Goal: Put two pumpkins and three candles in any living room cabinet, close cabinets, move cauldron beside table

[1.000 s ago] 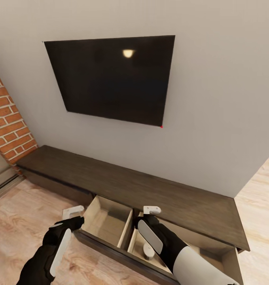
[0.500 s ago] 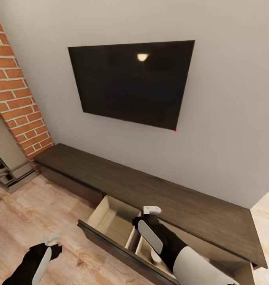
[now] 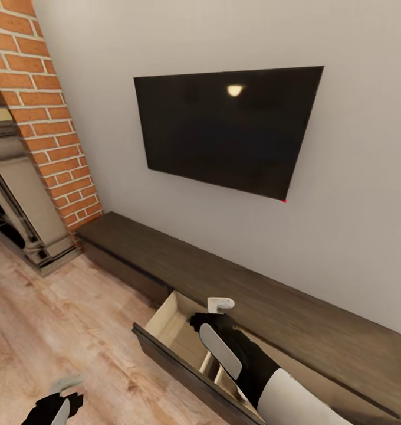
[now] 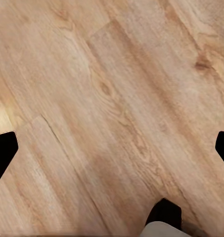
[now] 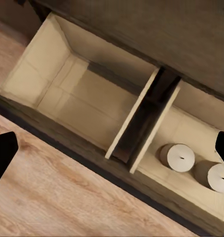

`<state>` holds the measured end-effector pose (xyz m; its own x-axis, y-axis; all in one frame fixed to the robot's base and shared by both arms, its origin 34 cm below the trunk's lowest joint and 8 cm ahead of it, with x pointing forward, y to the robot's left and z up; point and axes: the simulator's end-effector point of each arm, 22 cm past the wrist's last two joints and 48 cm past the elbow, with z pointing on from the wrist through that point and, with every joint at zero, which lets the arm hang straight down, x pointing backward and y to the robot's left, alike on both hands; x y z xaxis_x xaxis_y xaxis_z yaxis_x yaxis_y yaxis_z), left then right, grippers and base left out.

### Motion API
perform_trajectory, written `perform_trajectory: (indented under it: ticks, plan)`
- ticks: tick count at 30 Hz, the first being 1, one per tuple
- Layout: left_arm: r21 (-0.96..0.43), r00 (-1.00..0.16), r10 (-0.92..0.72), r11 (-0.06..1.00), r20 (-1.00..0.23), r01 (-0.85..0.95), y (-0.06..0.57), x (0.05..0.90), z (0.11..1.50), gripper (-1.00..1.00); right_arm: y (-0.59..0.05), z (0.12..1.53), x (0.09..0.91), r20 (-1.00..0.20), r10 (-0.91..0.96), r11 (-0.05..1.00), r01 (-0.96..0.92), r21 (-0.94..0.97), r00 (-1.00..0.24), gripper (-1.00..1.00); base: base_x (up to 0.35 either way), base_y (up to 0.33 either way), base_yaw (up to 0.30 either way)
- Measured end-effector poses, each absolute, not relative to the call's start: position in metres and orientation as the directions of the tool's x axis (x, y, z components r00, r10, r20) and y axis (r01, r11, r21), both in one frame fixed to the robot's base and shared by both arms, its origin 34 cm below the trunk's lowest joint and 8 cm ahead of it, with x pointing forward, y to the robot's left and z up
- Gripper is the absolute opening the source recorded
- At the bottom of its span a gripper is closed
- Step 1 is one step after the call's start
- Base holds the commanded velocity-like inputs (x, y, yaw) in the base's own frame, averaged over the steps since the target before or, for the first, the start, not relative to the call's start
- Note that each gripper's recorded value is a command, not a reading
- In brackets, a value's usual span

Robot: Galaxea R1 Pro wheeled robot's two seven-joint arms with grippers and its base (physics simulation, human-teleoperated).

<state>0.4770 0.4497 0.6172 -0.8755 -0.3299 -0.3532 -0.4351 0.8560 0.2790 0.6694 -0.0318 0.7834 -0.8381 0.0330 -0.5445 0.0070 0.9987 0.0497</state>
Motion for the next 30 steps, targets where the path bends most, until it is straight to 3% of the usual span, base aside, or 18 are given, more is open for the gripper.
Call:
perform_trajectory:
  ticks: [6, 30]
  plan:
    - [0.276, -0.874, -0.331, 0.857, -0.355, -0.436, 0.449, 0.477, 0.617, 1.0, -0.024, 0.787, 0.625, -0.546, 0.014, 1.0, 0.015, 0.002, -0.838, 1.0, 0.0, 0.0, 0.268]
    - [0.272, -0.87, -0.33, 0.856, -0.366, -0.439, 0.449, 0.48, 0.62, 1.0, -0.013, 0.805, 0.619, -0.572, 0.019, 1.0, 0.006, 0.025, -0.82, 1.0, -0.001, 0.001, 0.274]
